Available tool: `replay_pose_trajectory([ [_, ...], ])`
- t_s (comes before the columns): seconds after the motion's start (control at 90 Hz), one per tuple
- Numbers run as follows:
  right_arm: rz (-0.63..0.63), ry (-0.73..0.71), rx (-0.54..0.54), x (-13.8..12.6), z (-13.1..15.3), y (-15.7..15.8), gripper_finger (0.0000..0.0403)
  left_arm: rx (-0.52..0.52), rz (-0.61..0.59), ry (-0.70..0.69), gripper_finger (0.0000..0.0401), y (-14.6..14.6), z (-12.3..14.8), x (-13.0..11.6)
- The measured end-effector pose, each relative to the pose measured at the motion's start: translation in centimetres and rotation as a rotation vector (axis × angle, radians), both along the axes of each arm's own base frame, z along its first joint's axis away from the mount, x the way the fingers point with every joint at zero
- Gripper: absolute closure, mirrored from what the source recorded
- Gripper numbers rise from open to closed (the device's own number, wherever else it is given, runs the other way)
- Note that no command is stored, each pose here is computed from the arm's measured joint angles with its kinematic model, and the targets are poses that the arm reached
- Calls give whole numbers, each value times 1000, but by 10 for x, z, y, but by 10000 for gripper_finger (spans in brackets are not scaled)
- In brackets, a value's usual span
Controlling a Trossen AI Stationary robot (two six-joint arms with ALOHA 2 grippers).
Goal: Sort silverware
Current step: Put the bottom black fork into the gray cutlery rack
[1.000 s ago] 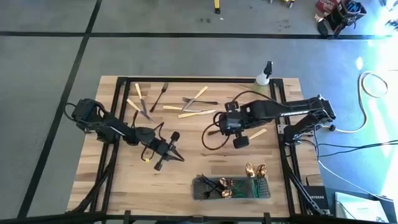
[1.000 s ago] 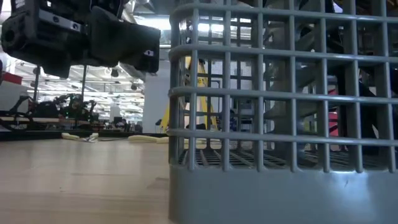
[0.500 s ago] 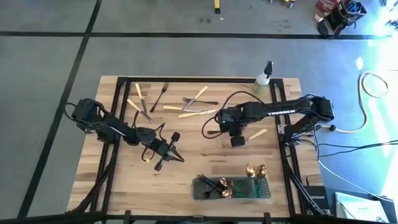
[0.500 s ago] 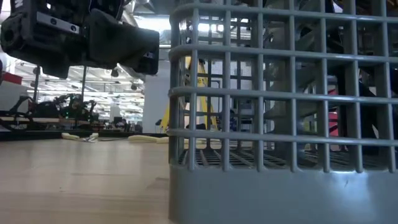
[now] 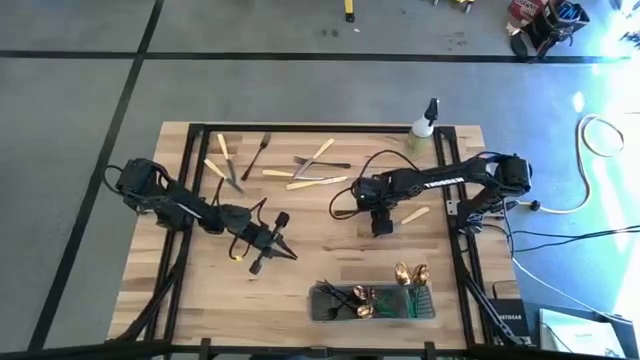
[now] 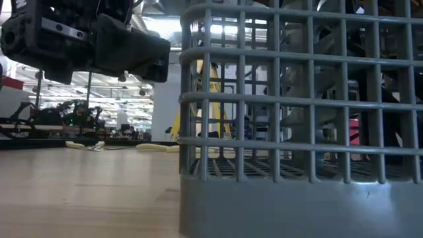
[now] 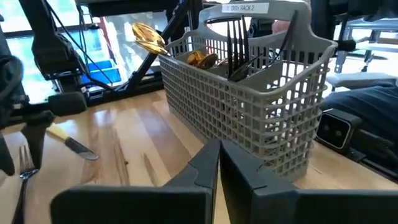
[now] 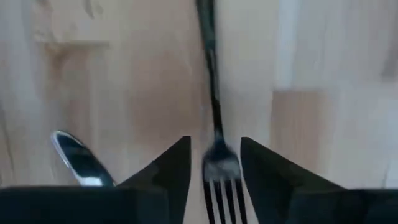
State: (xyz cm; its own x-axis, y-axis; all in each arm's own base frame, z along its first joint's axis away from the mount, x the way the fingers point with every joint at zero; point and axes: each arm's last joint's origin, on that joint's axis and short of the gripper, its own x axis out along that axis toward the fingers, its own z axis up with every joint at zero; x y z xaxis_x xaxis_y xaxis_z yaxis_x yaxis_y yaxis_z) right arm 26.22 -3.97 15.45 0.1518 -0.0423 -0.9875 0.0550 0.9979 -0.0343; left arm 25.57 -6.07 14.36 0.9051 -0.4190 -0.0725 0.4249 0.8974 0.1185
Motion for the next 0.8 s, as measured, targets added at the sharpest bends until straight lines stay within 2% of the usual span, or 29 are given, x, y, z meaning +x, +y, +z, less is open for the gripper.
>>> replay_pose_trajectory([
  [0.167,-127,-148,71,-12,32,-16,312,-1,1,2,401,0,0,0],
  [0.3,-277,-271,81,-36,67,-22,315,-1,-1,6,401,0,0,0],
  [0.356,-371,-289,99,-52,71,-23,315,0,-1,9,401,0,-1,0],
  [0.456,-573,-295,182,-81,61,-23,308,3,-8,13,401,0,-1,0],
  [0.622,-819,-363,320,-114,31,-20,243,21,-20,19,401,-1,-3,-1],
  [0.711,-861,-437,408,-119,20,-18,195,22,-21,27,401,-1,-3,-1],
  [0.8,-896,-443,451,-123,8,-15,150,22,-22,26,401,-1,-3,-1],
])
